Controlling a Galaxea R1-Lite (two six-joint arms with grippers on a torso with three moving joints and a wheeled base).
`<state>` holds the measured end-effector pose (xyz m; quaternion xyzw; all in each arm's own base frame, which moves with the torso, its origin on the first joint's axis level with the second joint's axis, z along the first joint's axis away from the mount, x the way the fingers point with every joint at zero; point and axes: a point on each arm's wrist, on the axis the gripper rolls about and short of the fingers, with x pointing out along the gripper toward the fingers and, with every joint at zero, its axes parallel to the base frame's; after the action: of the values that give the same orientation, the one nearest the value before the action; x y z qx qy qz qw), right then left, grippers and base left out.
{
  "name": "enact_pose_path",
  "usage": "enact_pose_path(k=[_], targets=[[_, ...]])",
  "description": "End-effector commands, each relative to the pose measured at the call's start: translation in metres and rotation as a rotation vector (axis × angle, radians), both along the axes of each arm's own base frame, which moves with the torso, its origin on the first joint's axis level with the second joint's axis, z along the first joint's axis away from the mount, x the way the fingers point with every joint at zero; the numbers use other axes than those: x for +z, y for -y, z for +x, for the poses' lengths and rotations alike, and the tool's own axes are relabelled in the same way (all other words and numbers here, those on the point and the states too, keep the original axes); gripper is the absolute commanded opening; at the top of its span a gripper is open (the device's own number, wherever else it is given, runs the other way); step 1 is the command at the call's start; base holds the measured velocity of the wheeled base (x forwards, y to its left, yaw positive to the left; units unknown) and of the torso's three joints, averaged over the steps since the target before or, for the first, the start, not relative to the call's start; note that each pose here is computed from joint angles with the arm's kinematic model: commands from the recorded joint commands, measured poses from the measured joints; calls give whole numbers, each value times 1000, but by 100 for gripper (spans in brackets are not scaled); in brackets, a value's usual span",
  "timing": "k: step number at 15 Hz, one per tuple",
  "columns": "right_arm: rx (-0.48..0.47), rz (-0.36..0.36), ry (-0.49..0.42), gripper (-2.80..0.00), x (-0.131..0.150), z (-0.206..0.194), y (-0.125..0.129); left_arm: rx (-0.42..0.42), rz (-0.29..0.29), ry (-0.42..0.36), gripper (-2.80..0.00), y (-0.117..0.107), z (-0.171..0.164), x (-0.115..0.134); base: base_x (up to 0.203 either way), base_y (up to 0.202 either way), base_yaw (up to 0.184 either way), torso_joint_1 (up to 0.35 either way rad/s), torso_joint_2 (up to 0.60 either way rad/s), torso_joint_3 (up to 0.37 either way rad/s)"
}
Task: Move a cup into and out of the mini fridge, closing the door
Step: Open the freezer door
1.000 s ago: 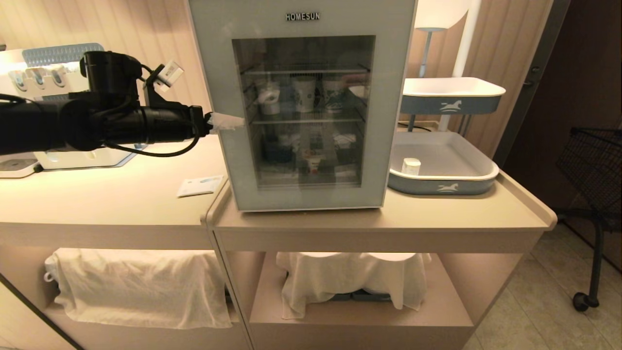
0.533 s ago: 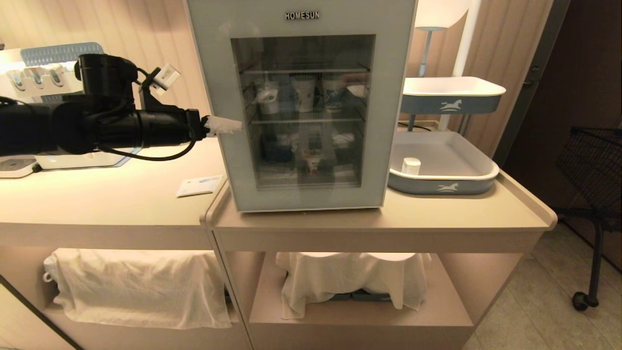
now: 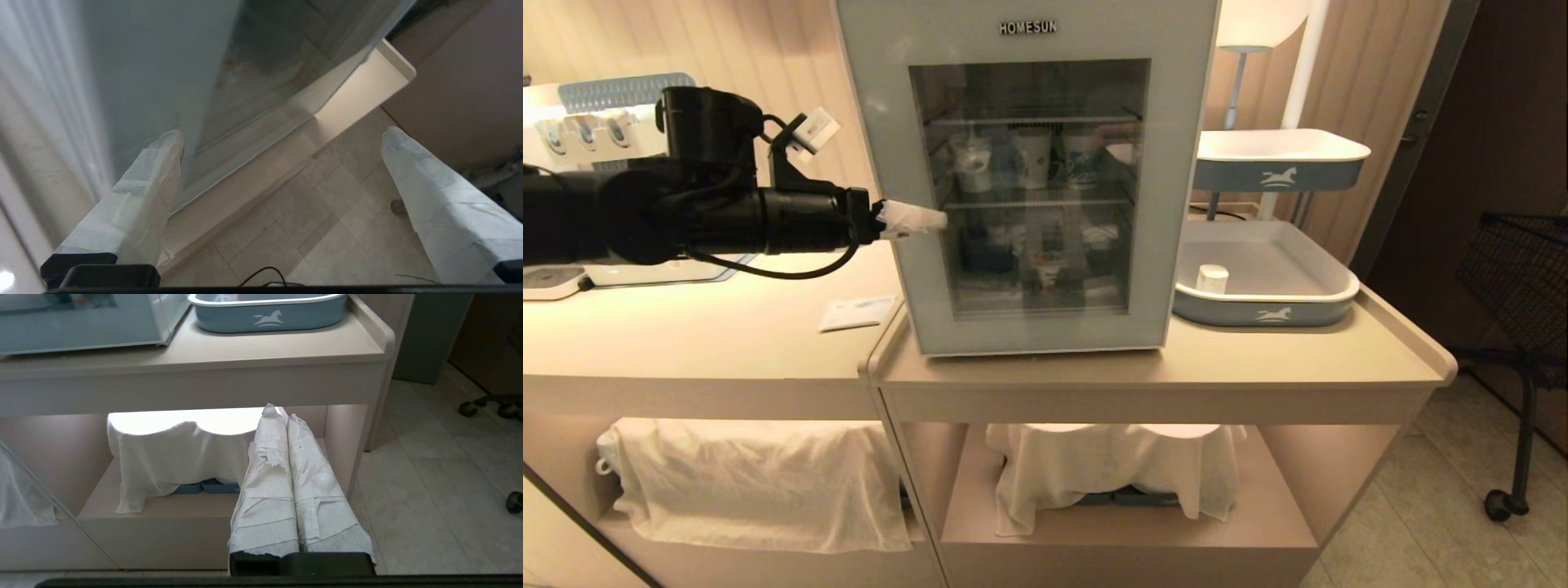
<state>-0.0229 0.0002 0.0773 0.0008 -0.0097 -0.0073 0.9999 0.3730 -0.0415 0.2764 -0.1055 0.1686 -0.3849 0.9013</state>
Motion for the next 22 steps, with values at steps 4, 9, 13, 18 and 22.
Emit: enact_pose_path(k=[4, 9, 13, 18, 22], targets=[[0, 0, -10, -280, -2, 1, 0, 14, 13, 12, 0, -3, -7, 2, 0, 0, 0, 0, 0, 0], [0, 0, -10, -280, -2, 1, 0, 57, 20, -7, 0, -18, -7, -4, 0, 0, 0, 0, 0, 0], [-1, 0, -10, -280, -2, 1, 0, 54, 27, 11, 0, -18, -7, -1, 0, 0, 0, 0, 0, 0], [-1, 0, -10, -280, -2, 1, 0, 51, 34, 50, 0, -18, 1, 4, 0, 0, 0, 0, 0, 0], [-1, 0, -10, -280, -2, 1, 0, 50, 33, 55, 0, -17, 7, 3, 0, 0, 0, 0, 0, 0]])
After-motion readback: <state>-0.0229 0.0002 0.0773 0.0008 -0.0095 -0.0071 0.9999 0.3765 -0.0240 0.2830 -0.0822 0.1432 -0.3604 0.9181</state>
